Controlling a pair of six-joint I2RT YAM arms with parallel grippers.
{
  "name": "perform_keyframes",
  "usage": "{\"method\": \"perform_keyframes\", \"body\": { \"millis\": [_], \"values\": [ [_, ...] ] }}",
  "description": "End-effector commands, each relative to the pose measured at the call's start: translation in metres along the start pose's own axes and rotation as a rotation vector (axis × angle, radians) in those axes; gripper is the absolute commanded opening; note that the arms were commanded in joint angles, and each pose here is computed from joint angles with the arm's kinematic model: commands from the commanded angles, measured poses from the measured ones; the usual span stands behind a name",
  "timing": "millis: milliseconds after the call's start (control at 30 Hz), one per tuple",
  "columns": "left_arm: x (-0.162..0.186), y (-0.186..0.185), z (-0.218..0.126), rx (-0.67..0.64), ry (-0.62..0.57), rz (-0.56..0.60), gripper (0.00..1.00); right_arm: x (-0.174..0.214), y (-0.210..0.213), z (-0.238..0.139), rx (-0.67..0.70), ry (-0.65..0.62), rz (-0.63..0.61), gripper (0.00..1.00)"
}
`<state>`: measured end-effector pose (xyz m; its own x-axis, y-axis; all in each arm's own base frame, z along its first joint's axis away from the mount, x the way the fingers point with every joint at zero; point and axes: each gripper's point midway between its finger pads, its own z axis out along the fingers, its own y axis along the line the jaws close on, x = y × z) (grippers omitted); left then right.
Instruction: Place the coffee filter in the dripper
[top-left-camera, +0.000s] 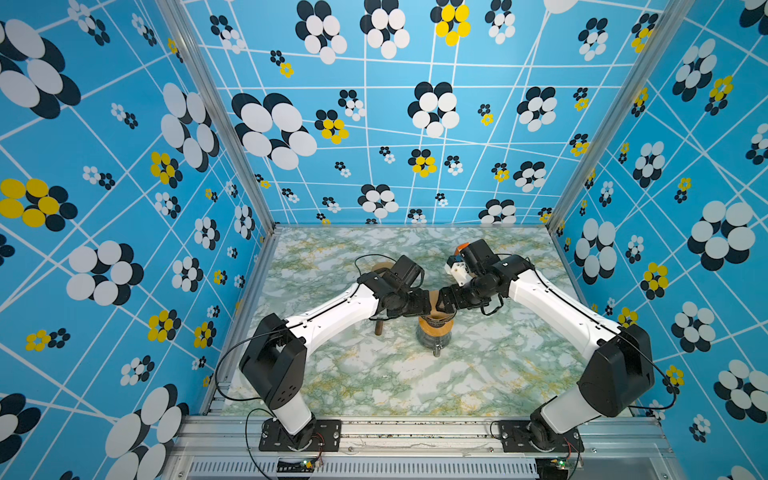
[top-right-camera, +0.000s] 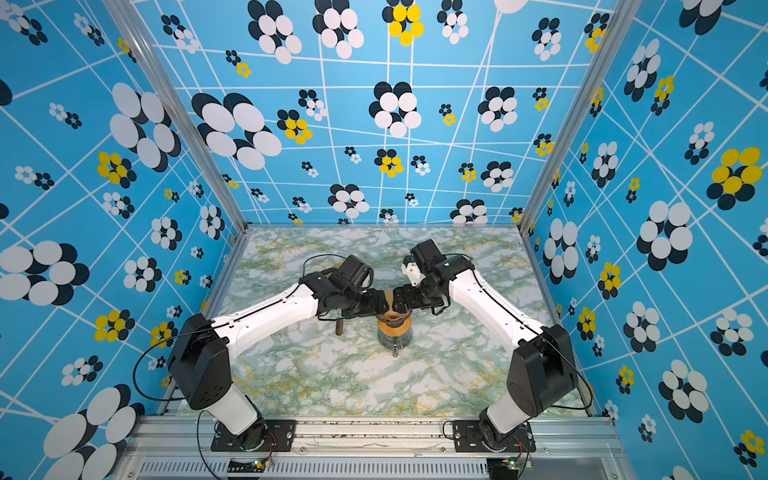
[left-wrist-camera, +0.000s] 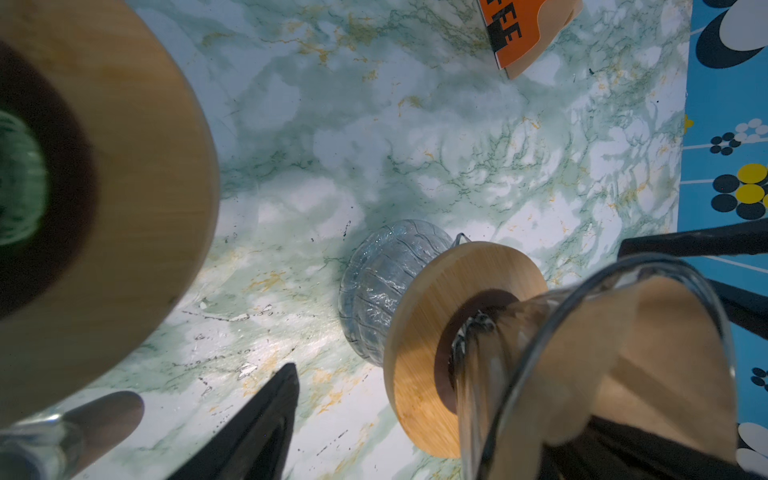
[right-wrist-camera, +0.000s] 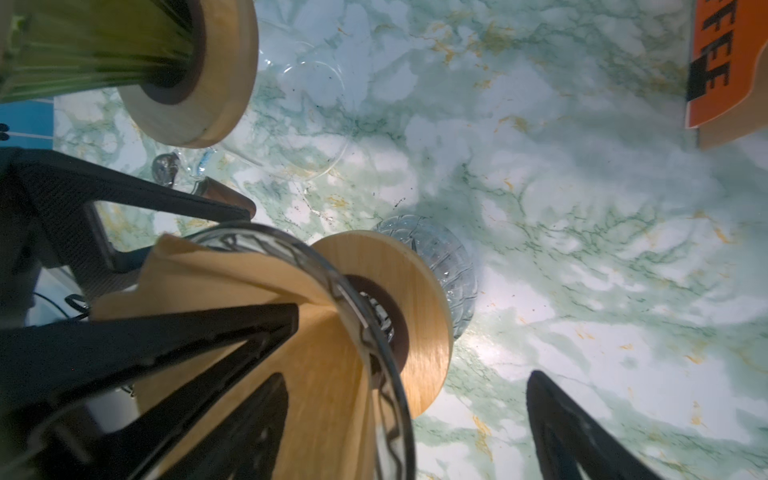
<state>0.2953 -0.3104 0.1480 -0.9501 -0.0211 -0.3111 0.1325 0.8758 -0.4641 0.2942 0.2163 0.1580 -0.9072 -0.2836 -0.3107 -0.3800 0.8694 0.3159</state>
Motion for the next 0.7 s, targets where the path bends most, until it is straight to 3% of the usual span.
{"method": "perform_keyframes", "body": {
  "millis": [0,667],
  "values": [
    [-0.008,-0.013,-0.027,0.018,-0.039,0.055,0.8,0.009,0.006,0.008,-0.035,0.042,0.004,0.92],
    [-0.013,0.008,-0.042,-0.067,-0.086,0.063,0.77,0.014,-0.008,0.032,0.133,0.129,-0.053,0.92]
  ]
}}
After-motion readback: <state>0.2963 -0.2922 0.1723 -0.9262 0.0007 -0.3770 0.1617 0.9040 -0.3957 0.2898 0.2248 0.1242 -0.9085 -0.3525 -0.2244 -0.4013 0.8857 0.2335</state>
